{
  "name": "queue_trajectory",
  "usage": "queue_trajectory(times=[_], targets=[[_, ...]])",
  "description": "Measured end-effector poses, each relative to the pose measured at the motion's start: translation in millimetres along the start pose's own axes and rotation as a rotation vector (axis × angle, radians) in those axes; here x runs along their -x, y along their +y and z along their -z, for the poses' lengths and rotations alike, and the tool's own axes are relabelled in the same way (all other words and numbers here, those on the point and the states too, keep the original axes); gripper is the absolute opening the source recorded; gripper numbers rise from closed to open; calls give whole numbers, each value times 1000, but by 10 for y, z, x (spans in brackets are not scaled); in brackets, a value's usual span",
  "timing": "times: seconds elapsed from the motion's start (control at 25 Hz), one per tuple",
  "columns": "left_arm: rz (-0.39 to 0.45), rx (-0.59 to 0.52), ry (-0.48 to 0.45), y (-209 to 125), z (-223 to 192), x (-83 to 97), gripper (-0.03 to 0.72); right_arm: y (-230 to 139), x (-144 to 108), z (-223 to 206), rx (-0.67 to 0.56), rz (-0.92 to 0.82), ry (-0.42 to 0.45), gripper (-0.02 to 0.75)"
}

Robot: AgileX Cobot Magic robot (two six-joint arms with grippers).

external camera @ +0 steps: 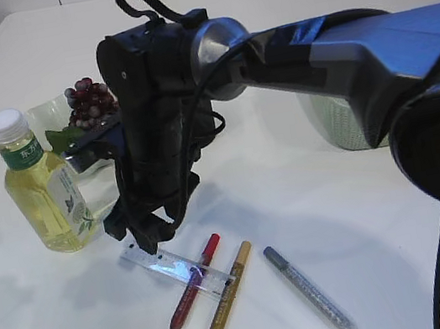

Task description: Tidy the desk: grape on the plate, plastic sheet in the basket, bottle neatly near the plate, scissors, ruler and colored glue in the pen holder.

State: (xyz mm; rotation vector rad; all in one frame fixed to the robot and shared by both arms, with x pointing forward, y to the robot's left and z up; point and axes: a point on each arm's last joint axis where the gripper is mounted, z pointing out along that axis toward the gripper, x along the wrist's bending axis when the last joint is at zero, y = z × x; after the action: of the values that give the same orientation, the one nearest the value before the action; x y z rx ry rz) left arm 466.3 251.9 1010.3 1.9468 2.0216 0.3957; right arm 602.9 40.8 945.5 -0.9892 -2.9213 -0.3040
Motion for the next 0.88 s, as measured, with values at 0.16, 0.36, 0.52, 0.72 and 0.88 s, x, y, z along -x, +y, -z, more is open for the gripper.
queue_trajectory(times=[0.16,0.36,0.52,0.72,0.88], targets=[[0,2,-1,2,0,1,424,-55,-61,-104,-40,8,9,488],[0,4,-1,3,0,1,424,-66,-176,-160,-56,10,18,489],[1,4,-2,3,0,2,424,-61,-230,-170,-62,23,-6,489],[1,4,-2,3,0,2,424,-64,-215,-171,-67,21,-35,490],[1,4,-2,3,0,2,424,-68,-208,-203,-74,19,-38,490]])
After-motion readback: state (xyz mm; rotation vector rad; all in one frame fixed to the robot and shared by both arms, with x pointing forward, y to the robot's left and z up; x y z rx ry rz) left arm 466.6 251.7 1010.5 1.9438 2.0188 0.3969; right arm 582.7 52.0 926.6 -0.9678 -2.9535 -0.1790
